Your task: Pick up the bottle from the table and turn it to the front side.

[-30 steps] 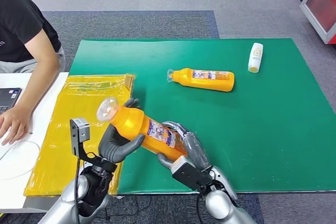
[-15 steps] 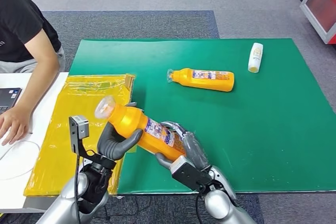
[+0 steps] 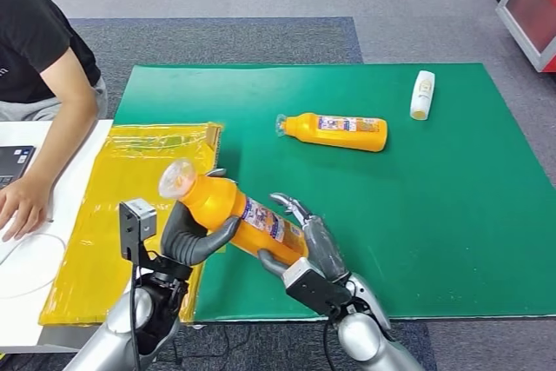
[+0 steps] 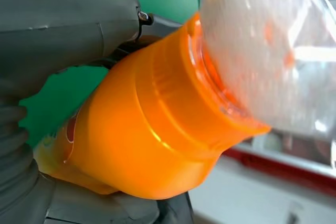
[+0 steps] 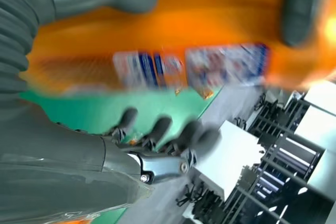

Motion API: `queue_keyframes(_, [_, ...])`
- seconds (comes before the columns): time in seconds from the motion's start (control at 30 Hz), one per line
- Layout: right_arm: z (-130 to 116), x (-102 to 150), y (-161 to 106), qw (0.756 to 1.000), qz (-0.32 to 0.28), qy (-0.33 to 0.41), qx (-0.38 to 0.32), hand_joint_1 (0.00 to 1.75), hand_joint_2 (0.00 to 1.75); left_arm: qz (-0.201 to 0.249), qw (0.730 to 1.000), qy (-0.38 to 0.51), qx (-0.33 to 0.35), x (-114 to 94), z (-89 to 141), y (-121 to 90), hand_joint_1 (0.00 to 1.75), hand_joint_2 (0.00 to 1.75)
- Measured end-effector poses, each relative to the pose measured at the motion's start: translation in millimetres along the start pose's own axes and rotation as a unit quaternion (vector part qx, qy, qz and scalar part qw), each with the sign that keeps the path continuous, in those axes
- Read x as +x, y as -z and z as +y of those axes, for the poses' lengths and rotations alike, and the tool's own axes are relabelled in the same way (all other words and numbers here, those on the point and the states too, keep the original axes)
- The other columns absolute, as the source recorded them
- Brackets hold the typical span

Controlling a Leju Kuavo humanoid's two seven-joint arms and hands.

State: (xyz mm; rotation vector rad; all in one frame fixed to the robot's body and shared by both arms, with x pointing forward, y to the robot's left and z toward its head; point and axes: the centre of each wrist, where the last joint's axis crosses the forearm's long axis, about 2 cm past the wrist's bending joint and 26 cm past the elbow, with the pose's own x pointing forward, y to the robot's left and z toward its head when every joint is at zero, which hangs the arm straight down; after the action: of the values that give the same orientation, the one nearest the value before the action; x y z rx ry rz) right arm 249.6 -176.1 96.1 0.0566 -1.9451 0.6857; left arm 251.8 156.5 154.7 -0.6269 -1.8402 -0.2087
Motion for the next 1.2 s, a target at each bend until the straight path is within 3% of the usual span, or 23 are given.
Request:
queue_keyframes(0.23, [2,1,-1,1.0,0.001,0.0,-0.004,0.0,1.75,-0.056,0.984,0.168,0.024,1,9,-3,1.75,1.75])
queue_keyframes(0.43, [1,1,0,1.0,0.001,-0.001,-0.002,0.0,1.75,-0.068,0.966,0.249,0.016,3,16,-3,1.74,1.75])
queue_keyframes(0.67, [1,1,2,1.0,0.0,-0.001,0.009,0.0,1.75,-0.065,0.911,0.408,-0.015,8,28,-3,1.68,1.75])
queue_keyframes(0.7, [2,2,2,1.0,0.0,-0.001,0.01,0.0,1.75,-0.062,0.9,0.43,-0.018,8,29,-4,1.52,1.75])
queue_keyframes(0.77, [2,2,3,1.0,0.0,-0.003,0.012,0.0,1.75,-0.053,0.876,0.479,-0.026,9,33,-4,1.0,1.75])
queue_keyframes(0.8, [2,2,4,1.0,0.0,-0.004,0.013,0.0,1.75,-0.049,0.862,0.504,-0.03,9,35,-5,0.97,1.75])
queue_keyframes(0.83, [2,2,4,1.0,-0.001,-0.004,0.014,0.0,1.75,-0.044,0.849,0.526,-0.034,9,37,-5,1.14,1.75])
queue_keyframes(0.9, [2,3,4,1.0,0.0,-0.006,0.015,0.0,1.75,-0.031,0.832,0.553,-0.042,9,40,-7,1.69,1.75])
queue_keyframes(1.2, [-2,1,-2,1.0,0.02,-0.01,0.008,0.0,1.75,0.04,0.792,0.605,-0.064,0,56,-20,1.75,1.75])
